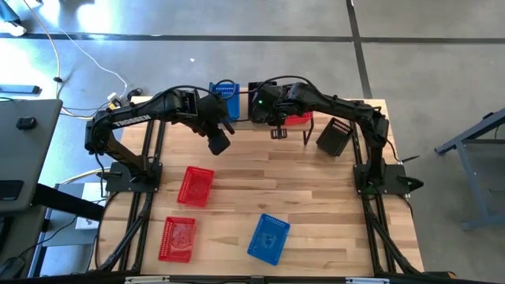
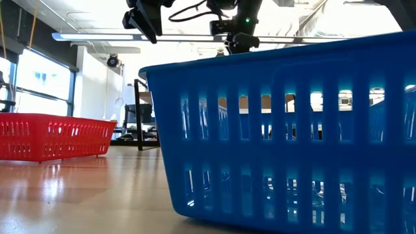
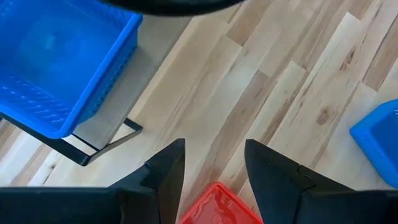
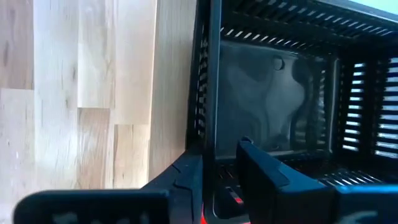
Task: Stack baskets on shelf by color
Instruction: Stack the bottom black bin on top of the other black bin on the shelf, then stack the top red bin on top of the other red bin on the shelf
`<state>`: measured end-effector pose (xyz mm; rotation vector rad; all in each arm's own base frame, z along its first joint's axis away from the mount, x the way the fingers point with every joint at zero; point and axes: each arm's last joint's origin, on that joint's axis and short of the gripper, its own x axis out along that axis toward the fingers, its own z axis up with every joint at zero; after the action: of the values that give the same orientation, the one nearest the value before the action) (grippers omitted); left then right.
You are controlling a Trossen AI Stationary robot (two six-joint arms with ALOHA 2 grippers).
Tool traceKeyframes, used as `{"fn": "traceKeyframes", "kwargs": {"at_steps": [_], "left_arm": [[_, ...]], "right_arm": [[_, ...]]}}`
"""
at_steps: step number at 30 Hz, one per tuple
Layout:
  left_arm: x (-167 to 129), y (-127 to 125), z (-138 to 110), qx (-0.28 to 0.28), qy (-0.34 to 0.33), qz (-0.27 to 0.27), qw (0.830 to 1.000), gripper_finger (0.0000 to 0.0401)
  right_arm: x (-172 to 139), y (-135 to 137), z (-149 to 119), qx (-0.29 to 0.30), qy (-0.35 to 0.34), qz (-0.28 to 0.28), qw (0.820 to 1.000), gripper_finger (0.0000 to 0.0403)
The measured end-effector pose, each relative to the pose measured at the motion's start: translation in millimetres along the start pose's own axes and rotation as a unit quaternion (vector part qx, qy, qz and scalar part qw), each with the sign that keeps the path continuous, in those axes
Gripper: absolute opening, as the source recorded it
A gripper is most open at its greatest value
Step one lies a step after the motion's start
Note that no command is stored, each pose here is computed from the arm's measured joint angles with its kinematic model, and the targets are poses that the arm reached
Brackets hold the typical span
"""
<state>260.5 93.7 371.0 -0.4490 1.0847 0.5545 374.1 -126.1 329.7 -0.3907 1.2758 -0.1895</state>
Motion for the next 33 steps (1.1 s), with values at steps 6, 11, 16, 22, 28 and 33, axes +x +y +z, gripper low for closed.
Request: {"fn": "traceKeyframes", "kwargs": {"at_steps": [6,11,16,22,28,33], "left_arm": [[0,0,0,0.011,0.0,0.0,1.0,0.0156],[0,0,0,0.013,0.0,0.0,1.0,0.0156],[0,0,0,0.013,0.0,0.0,1.0,0.0156],[0,0,-3,0.014,0.015,-0.003,1.0,0.0156],[0,0,-7,0.0,0.036,0.006,0.999,0.0156],[-3,-5,-19,-0.025,0.069,0.023,0.997,0.0156]], "right_arm": [[-11,-5,3,0.024,-0.014,-0.007,1.0,0.0078],[-15,-5,1,0.027,-0.011,0.003,1.0,0.0079],[-16,-2,1,0.024,0.003,-0.011,1.0,0.0079],[-42,0,1,0.049,-0.016,0.006,0.999,0.0079],[-65,-4,1,0.072,-0.052,0.042,0.995,0.0079],[-79,-6,-1,0.072,-0.065,0.061,0.993,0.0079]]}}
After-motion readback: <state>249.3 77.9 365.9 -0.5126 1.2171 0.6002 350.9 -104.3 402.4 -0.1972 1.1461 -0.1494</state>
